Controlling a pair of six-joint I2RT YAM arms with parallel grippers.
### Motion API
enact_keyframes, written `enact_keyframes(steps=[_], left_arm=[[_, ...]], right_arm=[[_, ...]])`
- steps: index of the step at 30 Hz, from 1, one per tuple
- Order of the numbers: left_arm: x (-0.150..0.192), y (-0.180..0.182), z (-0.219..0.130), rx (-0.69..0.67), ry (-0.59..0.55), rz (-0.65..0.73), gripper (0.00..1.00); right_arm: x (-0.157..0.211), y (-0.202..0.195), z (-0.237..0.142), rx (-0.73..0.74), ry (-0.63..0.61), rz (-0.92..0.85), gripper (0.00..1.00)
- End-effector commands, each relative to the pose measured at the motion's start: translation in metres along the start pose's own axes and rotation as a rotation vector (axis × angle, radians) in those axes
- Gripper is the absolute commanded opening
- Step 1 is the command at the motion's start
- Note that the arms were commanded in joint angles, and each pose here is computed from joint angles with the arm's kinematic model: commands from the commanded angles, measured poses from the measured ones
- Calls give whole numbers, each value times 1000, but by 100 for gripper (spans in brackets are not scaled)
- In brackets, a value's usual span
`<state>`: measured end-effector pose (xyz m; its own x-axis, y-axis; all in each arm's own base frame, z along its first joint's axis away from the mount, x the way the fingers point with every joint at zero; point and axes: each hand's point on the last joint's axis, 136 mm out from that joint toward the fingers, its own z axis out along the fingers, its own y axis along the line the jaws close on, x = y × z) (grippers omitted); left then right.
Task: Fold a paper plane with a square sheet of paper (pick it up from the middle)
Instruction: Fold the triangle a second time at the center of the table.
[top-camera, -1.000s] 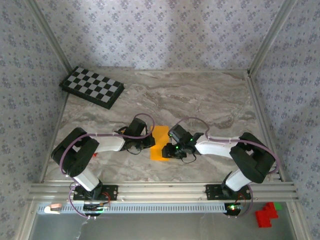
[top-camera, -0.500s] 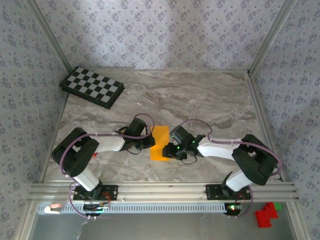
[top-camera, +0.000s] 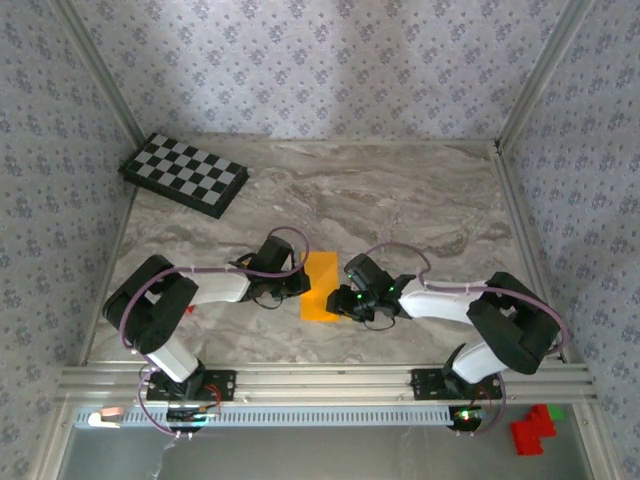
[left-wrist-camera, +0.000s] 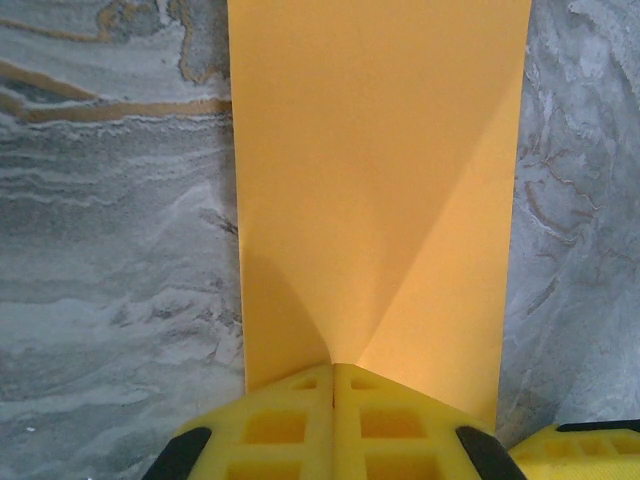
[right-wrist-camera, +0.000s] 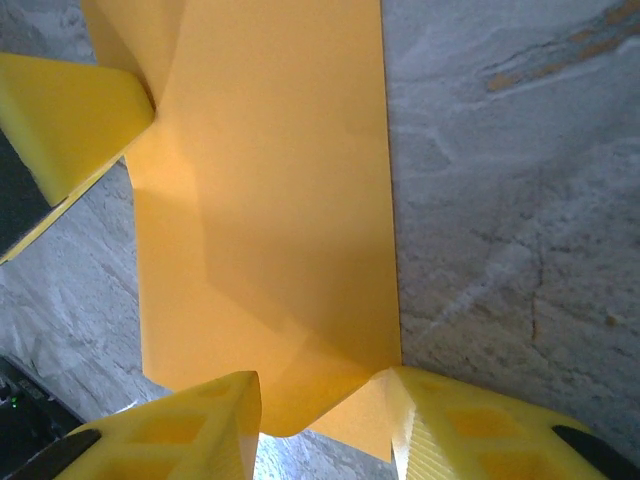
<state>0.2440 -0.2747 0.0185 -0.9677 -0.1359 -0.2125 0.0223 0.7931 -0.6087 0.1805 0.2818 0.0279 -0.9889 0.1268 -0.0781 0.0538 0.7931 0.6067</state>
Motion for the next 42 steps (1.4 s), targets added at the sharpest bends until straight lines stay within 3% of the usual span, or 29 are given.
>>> enact_keyframes(steps=[1,15,42], left_arm=[[23,31,1,-130,73,-7,0],[23,31,0,-129,72,-6,0],[22,27,-1,-120,72,10,0]], right_arm=[[14,-13,2,37,30,48,40],[14,-16,-3,41,3,96,35],[-4,-9,-3,21,-27,104,4]])
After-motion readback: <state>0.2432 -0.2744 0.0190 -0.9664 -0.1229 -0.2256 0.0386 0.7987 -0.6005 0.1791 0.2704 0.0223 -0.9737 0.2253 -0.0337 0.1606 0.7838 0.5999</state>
